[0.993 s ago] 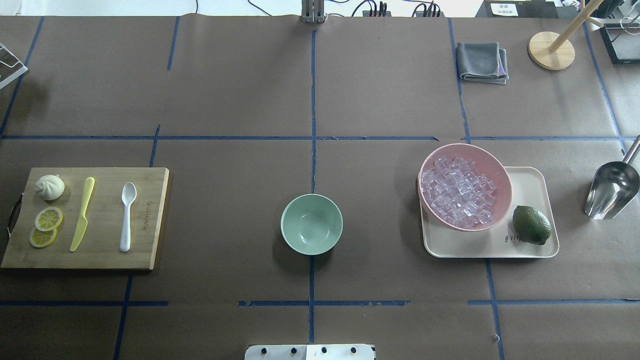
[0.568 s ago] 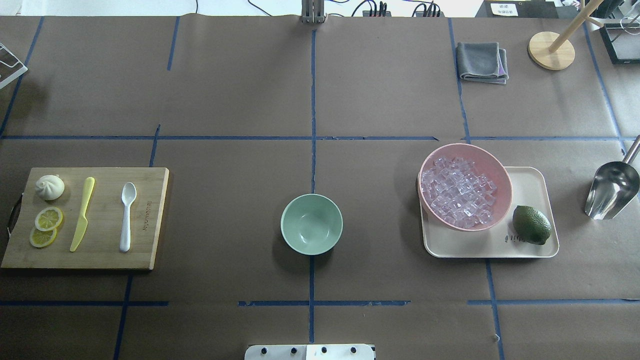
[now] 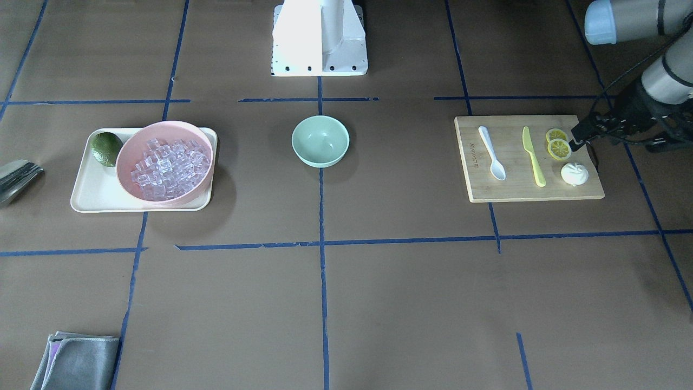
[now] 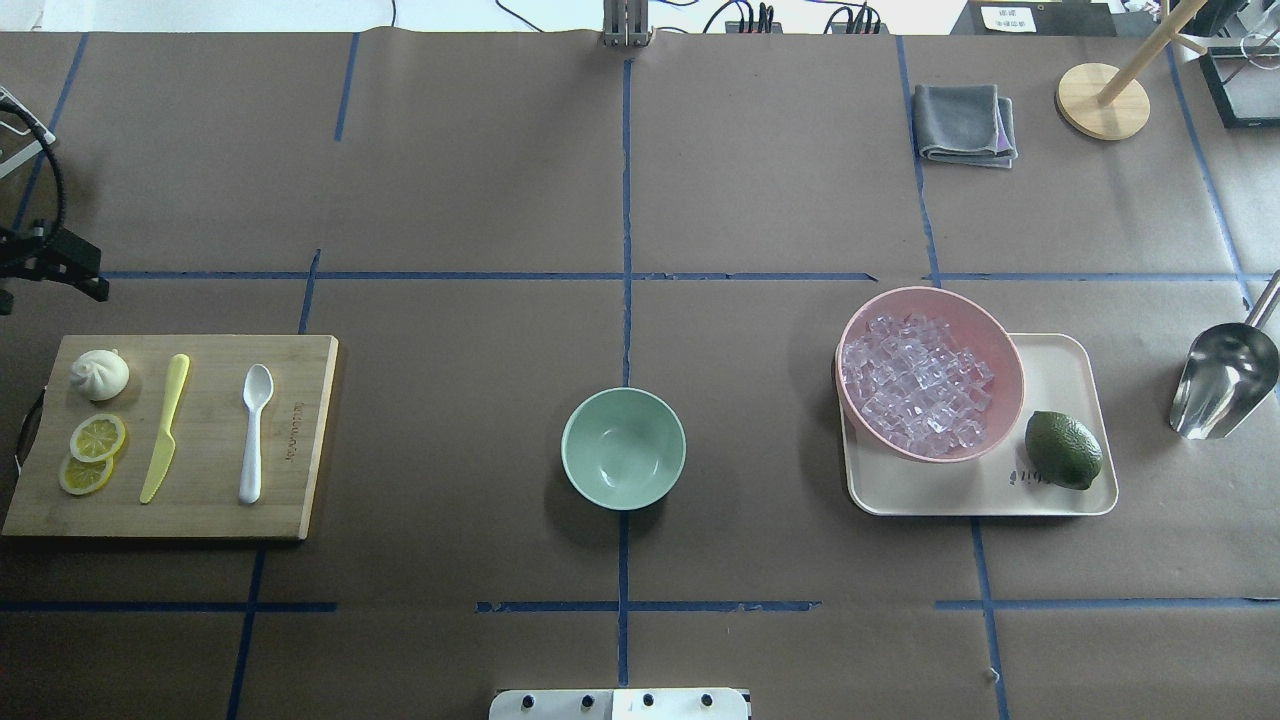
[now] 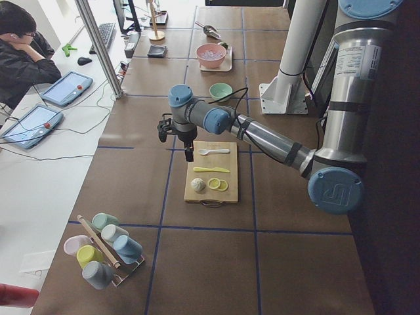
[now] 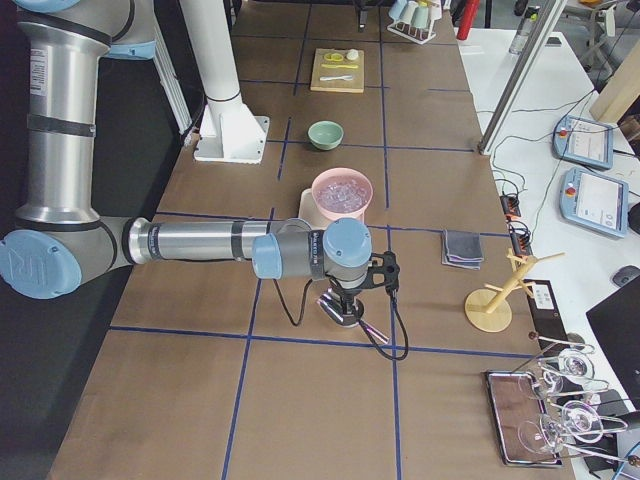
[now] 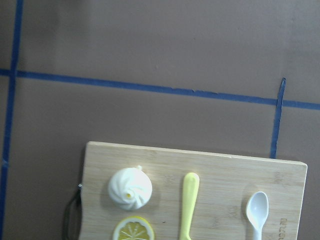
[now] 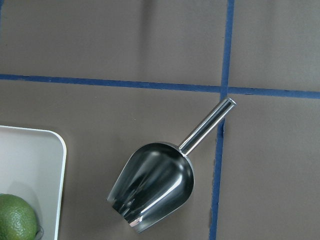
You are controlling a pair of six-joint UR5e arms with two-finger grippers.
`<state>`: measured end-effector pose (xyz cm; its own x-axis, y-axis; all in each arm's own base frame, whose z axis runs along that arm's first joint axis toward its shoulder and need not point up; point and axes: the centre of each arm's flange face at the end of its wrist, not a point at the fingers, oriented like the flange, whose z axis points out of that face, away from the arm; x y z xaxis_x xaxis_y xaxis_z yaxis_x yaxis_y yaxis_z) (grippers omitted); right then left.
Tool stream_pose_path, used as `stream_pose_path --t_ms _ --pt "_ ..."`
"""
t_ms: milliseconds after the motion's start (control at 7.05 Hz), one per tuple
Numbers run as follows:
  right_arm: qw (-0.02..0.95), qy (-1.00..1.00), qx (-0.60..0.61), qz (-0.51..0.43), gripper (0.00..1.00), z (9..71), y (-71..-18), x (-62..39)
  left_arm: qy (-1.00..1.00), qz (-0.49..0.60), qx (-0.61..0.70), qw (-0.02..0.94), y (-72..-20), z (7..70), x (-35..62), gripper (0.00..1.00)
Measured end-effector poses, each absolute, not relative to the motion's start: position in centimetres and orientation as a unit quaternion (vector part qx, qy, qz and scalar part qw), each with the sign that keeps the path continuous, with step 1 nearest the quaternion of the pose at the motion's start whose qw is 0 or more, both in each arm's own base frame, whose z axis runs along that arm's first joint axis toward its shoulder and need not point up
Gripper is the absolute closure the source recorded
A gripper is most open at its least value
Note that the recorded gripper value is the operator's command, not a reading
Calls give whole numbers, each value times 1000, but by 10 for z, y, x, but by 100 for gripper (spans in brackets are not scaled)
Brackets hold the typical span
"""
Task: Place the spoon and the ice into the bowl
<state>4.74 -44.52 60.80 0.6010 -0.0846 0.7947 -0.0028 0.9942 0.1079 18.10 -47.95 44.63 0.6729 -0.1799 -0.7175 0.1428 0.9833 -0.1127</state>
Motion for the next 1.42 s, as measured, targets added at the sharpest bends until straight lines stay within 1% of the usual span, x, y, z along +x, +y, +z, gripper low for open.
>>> stream_pose_path --t_ms 284,568,993,1135,1277,1419 --pt "892 -449 47 -16 1 605 -447 46 398 -128 -1 909 -459 451 245 4" --pt "892 -451 43 1 1 595 -455 44 404 -146 12 903 -441 460 299 8" --pt "889 -455 40 17 1 564 -470 27 407 -136 2 903 -420 459 335 11" --pt "888 -458 39 21 1 549 -471 18 406 -126 -4 905 -413 461 345 13" --pt "887 -460 39 24 1 540 -470 13 404 -119 -9 907 -407 464 353 17" --pt "886 -461 39 24 1 535 -470 11 402 -115 -12 908 -404 467 356 24"
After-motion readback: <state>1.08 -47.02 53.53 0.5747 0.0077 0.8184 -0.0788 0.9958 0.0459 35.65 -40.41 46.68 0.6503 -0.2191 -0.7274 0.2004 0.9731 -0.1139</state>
